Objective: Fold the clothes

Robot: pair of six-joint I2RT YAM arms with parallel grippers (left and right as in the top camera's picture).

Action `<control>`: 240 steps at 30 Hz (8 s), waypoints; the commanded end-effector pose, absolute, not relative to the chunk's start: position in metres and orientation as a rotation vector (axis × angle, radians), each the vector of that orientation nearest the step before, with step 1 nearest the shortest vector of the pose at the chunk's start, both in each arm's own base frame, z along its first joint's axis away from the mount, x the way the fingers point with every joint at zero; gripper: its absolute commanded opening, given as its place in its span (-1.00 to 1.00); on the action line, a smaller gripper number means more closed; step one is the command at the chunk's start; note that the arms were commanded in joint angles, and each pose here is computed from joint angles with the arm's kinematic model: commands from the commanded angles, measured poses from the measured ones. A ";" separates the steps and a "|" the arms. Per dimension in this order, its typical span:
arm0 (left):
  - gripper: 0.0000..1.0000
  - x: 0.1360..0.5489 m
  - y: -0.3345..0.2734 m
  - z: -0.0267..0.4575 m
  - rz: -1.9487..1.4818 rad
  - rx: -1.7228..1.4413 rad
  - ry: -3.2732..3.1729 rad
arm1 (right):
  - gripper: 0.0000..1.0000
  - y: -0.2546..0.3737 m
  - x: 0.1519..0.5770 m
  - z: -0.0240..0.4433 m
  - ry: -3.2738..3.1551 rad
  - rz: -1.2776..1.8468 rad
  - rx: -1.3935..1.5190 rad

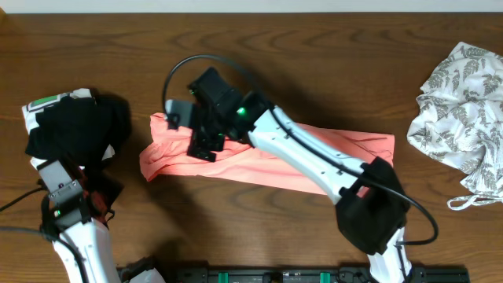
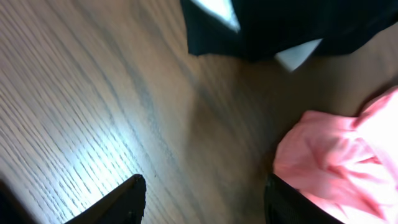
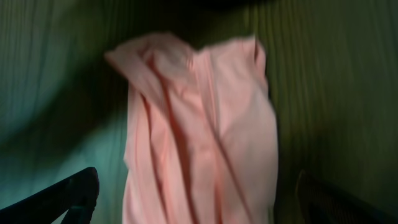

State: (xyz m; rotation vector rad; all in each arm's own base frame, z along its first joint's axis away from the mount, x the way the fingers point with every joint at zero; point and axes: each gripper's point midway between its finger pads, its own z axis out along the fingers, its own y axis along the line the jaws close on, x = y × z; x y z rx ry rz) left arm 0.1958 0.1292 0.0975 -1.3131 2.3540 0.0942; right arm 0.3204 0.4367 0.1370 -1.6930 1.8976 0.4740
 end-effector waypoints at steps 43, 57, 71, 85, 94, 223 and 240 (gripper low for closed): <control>0.22 0.193 0.126 0.083 0.074 -1.357 2.418 | -0.85 0.481 0.318 0.016 1.855 0.494 -1.828; 0.22 0.193 0.127 0.083 0.075 -1.357 2.418 | -0.97 0.465 0.391 0.060 2.055 0.464 -1.418; 0.22 0.193 0.127 0.083 0.078 -1.358 2.418 | 0.01 0.430 0.403 0.042 2.226 0.470 -1.317; 0.23 0.194 0.126 0.083 0.071 -1.357 2.417 | 0.25 0.419 0.420 0.041 2.219 0.265 -1.272; 0.23 0.198 0.124 0.084 0.037 -1.341 2.415 | -0.27 0.419 0.428 0.046 2.233 0.324 -1.201; -0.71 0.295 0.028 -0.041 -0.768 -1.061 2.655 | 0.22 0.277 0.377 0.170 2.614 0.453 -0.944; -0.88 0.306 0.027 0.005 -0.788 -0.912 2.572 | 0.21 0.239 0.386 0.219 2.568 0.348 -0.743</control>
